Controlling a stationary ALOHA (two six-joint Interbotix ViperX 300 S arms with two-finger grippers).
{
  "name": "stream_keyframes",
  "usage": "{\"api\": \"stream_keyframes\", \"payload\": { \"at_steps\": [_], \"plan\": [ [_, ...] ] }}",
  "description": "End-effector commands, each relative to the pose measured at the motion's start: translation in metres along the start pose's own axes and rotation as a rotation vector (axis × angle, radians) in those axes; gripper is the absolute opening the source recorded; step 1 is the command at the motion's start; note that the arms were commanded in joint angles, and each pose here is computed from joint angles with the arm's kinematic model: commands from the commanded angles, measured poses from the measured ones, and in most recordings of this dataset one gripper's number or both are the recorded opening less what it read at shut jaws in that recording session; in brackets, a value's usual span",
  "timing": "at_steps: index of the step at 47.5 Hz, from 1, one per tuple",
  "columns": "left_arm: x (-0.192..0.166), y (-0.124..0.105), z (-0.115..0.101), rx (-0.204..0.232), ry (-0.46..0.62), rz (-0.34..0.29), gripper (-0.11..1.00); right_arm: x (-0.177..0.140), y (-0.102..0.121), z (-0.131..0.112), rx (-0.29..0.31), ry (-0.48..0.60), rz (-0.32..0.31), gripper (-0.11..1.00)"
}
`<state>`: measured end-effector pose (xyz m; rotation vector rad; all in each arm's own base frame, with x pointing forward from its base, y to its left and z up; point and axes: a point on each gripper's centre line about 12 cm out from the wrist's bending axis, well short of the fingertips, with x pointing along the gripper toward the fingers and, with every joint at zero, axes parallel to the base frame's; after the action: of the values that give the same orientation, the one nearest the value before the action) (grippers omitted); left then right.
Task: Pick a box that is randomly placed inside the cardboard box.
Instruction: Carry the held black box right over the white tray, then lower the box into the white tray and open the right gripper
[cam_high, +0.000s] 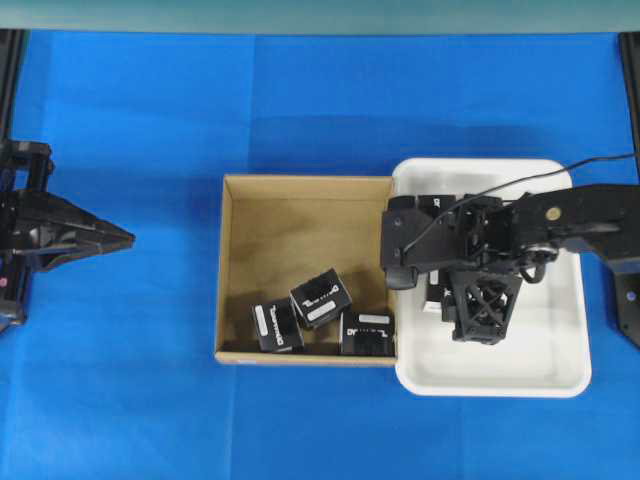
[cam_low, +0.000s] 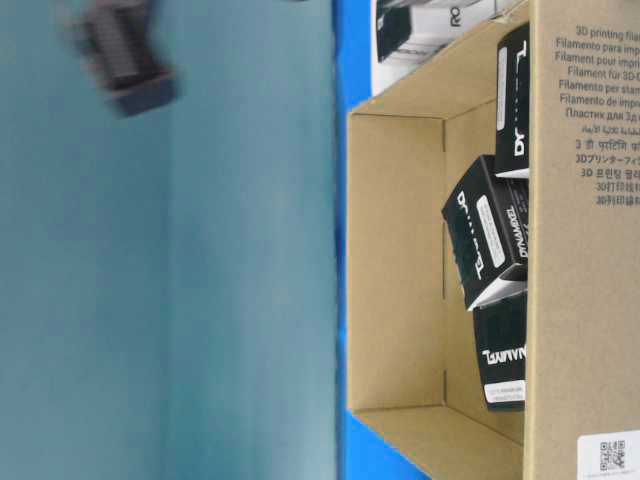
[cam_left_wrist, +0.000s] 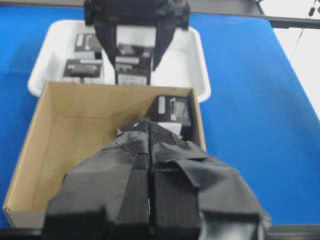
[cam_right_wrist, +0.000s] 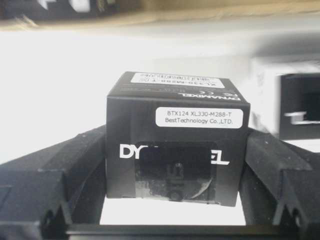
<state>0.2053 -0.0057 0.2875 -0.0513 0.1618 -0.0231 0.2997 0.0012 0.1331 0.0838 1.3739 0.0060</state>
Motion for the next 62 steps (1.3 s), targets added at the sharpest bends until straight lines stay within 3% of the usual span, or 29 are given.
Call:
{"api": "stream_keyframes", "payload": {
  "at_steps": [1,11,17,19,29,43,56,62],
  "plan": [
    [0.0,-0.001,0.01,0.0,-0.024,-0.003,-0.07,0.005,0.001,-0.001,-0.008,-0.01,-0.001,0.72],
    [0.001,-0.001,0.011,0.0,-0.026,-0.003,-0.07,0.005,0.002,0.005,-0.004,-0.062,-0.002,0.73],
    [0.001,-0.001,0.01,0.002,-0.025,-0.001,-0.07,0.005,0.003,0.009,-0.014,-0.09,-0.001,0.96],
    [0.001,-0.001,0.011,0.002,-0.026,-0.001,-0.07,0.004,0.004,0.01,-0.018,-0.094,0.0,0.99],
    [0.001,-0.001,0.011,0.002,-0.026,-0.001,-0.07,-0.029,0.009,0.022,0.001,-0.155,0.016,0.99],
    [0.001,-0.001,0.011,0.0,-0.028,-0.002,-0.07,-0.111,0.007,0.018,0.033,-0.376,0.029,0.99],
    [0.0,-0.001,0.01,0.002,-0.028,-0.002,-0.07,-0.128,0.007,-0.01,0.026,-0.486,0.032,0.99],
    [0.0,-0.001,0.01,0.0,-0.026,-0.001,-0.07,-0.136,0.004,-0.018,0.028,-0.591,0.026,0.99]
  ]
}}
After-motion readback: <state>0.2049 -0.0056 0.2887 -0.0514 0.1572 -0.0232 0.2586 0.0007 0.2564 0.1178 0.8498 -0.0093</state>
